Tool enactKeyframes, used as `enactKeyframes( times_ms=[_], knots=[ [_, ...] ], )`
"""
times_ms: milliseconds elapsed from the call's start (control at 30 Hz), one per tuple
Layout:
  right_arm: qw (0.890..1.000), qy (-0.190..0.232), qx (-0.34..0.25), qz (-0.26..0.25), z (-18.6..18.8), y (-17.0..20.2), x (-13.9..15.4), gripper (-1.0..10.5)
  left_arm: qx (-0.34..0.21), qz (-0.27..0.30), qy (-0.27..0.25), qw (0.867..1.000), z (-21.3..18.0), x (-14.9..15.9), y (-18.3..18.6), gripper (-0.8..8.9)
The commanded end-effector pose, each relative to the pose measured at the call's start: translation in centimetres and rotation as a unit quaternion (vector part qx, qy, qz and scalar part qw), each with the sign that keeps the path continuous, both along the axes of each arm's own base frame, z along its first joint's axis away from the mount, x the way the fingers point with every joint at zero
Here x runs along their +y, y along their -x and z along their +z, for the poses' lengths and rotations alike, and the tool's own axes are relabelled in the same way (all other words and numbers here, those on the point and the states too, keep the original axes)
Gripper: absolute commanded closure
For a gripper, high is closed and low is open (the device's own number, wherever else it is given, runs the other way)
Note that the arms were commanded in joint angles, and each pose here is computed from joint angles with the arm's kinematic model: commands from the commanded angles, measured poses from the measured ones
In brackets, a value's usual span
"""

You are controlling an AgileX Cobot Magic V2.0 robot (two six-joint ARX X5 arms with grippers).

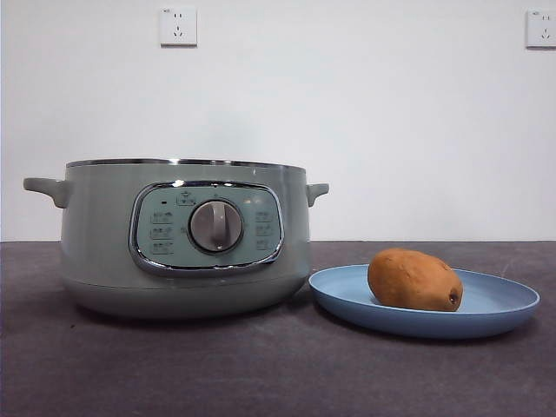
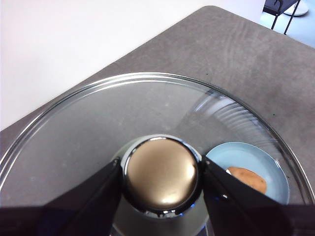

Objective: Take the potato out from the steamer,put the potato on the plate,close the lid

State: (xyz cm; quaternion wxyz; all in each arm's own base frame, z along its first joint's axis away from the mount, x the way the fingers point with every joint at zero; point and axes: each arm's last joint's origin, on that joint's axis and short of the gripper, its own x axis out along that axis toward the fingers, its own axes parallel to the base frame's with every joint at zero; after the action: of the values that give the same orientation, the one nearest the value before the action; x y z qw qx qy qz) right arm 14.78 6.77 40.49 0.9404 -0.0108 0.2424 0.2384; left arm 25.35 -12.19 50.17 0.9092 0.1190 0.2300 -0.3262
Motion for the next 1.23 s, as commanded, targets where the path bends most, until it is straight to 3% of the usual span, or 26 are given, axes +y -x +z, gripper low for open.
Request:
enactKeyframes(
  times_ms=[33, 300, 967, 1233],
  knots=[
    [1.000, 0.001, -0.004, -0.013, 0.1, 0.4, -0.3, 4.5, -0.016, 0.002, 0.016, 1.000, -0.7, -0.4, -0.9, 8.21],
    [0.999, 0.026, 0.018, -0.037, -0.3, 0.7, -0.6, 4.5, 0.013, 0.013, 0.018, 1.000, -5.4, -1.6, -3.6, 8.21],
    [0.999, 0.027, 0.018, -0.038, -0.3, 0.7, -0.6, 4.5, 0.077, 0.035, -0.001, 0.996, -16.0, -2.6, -6.1, 8.22],
    [0.999, 0.026, 0.018, -0.038, -0.3, 0.7, -0.6, 4.5, 0.095, 0.041, -0.010, 0.995, -17.9, -2.4, -6.1, 8.22]
  ],
)
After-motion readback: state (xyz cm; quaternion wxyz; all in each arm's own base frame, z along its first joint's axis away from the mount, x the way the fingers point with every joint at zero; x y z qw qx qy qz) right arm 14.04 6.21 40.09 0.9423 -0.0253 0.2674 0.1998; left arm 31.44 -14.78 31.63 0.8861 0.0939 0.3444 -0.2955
